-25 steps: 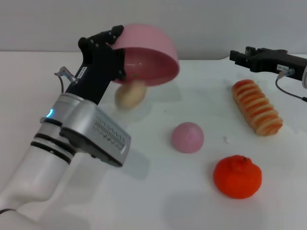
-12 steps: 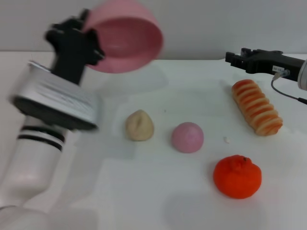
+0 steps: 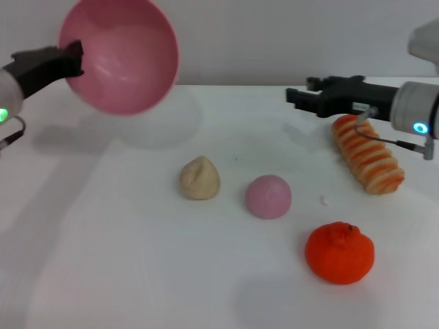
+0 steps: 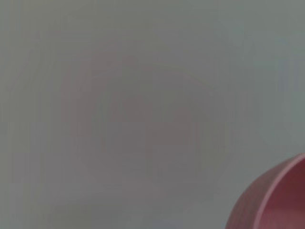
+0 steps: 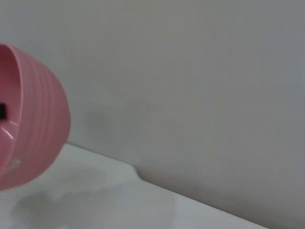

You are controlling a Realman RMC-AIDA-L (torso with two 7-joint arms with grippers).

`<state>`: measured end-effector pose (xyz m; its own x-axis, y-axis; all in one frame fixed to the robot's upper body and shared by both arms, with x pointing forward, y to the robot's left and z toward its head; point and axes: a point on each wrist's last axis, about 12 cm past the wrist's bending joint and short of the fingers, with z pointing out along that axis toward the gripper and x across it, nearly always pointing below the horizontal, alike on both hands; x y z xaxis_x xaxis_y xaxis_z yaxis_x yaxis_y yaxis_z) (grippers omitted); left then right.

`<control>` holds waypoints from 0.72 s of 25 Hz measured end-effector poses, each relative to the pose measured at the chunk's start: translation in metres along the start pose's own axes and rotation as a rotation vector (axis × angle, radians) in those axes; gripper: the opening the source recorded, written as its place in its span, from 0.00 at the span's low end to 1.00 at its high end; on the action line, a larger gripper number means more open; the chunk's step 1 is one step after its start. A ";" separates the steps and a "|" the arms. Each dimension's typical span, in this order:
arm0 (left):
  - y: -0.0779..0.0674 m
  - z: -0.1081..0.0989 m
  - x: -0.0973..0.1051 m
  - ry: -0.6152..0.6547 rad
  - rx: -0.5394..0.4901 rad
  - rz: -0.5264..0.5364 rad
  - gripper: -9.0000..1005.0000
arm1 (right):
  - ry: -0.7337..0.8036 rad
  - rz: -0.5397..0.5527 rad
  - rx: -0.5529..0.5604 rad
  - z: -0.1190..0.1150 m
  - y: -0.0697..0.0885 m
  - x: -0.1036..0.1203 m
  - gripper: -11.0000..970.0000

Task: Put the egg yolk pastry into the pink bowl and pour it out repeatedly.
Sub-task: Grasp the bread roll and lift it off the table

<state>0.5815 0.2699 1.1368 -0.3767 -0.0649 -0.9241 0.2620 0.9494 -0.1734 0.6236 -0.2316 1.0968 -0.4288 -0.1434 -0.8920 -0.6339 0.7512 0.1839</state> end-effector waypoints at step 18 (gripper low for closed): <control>0.063 -0.072 0.036 0.476 -0.009 -0.317 0.01 | 0.141 -0.244 -0.249 0.078 0.087 -0.019 0.69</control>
<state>0.5208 0.3492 1.1170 -0.7951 -0.2029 -0.5715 0.0643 0.9089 -0.4121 0.6271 -0.1129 1.0979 -0.3191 -0.3994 -0.8595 -0.8582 0.5065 0.0833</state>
